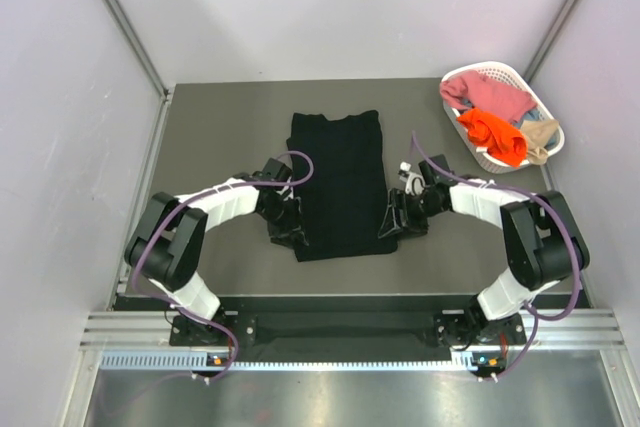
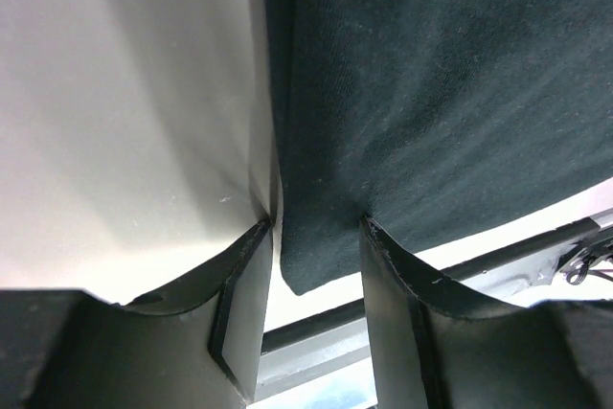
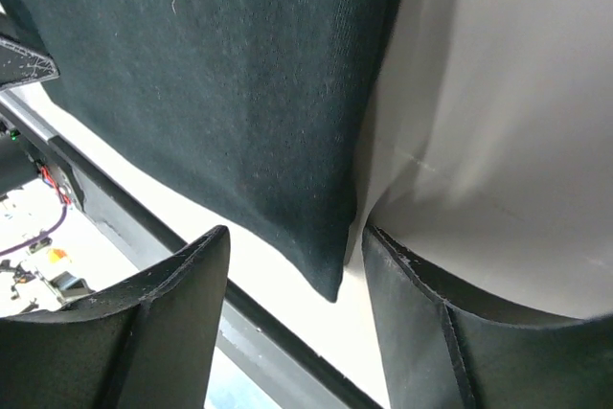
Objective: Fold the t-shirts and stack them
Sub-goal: Fold the tshirt
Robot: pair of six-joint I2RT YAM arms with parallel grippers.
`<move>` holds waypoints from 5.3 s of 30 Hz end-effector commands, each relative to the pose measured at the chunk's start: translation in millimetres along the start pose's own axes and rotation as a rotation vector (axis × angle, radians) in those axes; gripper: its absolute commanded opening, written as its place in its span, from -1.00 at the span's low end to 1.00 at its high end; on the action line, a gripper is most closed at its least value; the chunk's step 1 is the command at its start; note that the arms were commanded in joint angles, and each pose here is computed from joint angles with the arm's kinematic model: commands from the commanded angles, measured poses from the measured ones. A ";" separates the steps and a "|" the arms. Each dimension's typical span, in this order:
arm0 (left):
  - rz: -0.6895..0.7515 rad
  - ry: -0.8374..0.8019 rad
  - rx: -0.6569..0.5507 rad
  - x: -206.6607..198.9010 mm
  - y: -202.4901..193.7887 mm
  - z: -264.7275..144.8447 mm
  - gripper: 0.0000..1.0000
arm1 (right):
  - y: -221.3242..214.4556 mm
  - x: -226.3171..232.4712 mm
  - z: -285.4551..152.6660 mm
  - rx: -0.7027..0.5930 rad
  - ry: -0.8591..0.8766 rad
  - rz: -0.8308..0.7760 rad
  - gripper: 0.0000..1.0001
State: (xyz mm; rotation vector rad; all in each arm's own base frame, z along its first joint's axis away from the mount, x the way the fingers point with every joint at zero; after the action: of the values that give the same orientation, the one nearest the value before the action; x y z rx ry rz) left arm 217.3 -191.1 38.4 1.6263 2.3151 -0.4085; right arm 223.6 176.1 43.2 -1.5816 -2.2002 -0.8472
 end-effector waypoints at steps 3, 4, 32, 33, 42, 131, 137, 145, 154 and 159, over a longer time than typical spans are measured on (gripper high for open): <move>0.041 0.033 -0.085 7.3 21.5 18.1 -0.06 | -1.6 -43.0 14.8 0.020 -0.194 -0.061 0.20; 0.039 0.035 -0.081 9.2 20.1 19.6 -0.06 | -2.4 -43.2 16.2 0.023 -0.188 -0.062 0.21; -0.003 -0.044 -0.096 13.4 22.3 34.3 -1.00 | -7.8 -15.8 44.7 -0.052 0.010 -0.007 -0.72; -0.001 -0.043 -0.097 13.5 21.9 32.9 -1.00 | -7.9 -14.9 42.8 -0.052 0.008 -0.013 -0.85; -0.025 -0.056 -0.088 22.1 -2.1 9.3 -1.00 | -15.7 3.2 16.4 -0.091 0.018 -0.037 -1.00; -0.009 -0.311 -0.440 -134.7 252.5 -91.9 -1.00 | 272.8 -21.2 -32.7 -0.347 0.168 0.085 -1.00; -0.025 -0.321 -0.420 -141.3 262.3 -83.1 -1.00 | 284.1 -23.7 -30.9 -0.361 0.181 0.102 -1.00; -0.045 -0.373 -0.438 -155.0 285.6 -78.4 -1.00 | 294.9 -48.0 -21.7 -0.381 0.178 0.145 -0.96; -0.087 -0.335 -0.411 -142.6 290.5 -55.3 -1.00 | 302.2 -62.6 -7.5 -0.358 0.200 0.173 -0.90; -0.087 -0.309 -0.433 -133.4 287.4 -59.9 -1.00 | 301.2 -63.9 -7.1 -0.352 0.199 0.169 -0.90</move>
State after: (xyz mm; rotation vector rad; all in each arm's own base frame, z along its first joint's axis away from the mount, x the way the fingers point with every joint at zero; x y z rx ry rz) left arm 520.9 -204.0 96.2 1.2093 2.1111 -0.2273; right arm 511.5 197.2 78.2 -1.7423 -1.8006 -1.2442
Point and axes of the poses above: each gripper's point midway between its finger pads, its own z axis out along the fingers, its own x axis along the line the jaws close on, y = z × x, the point moved 2 cm from there along -z, back along the fingers, and after that the axes turned 13 degrees about -z, right-handed, at the moved point
